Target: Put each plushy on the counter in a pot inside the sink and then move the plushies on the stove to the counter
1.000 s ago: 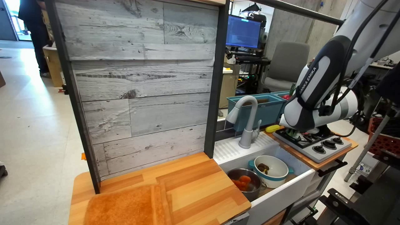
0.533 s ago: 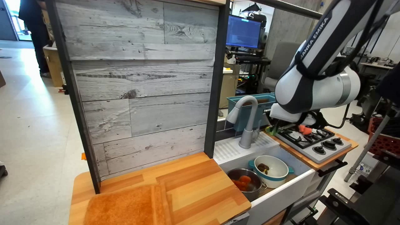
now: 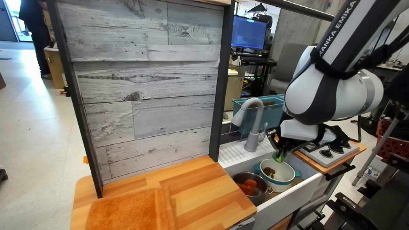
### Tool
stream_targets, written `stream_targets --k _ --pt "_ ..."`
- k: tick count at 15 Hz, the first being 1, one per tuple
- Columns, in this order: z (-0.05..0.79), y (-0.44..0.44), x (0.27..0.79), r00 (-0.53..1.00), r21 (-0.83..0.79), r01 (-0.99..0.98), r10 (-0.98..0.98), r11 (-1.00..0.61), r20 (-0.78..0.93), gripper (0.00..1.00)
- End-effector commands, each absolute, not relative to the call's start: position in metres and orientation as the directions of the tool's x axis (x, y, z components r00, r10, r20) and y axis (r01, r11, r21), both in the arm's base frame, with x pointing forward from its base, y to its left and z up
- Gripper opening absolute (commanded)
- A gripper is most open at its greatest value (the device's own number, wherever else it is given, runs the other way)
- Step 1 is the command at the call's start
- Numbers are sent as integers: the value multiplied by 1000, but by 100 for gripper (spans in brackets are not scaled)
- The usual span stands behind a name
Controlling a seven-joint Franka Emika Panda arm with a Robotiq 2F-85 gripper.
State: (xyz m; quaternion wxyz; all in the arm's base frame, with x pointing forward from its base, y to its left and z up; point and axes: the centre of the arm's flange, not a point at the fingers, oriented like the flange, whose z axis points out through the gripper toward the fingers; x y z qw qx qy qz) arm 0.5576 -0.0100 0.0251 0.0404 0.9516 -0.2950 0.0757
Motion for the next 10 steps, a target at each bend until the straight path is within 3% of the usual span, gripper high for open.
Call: stream_targets --k 1,5,10 --pt "28 12 552 861 -34 -470 -466 -882 202 3" --pt "55 87 550 892 -175 -319 -358 -931 276 3" --pt "65 182 585 915 -367 -162 -279 -916 293 3"
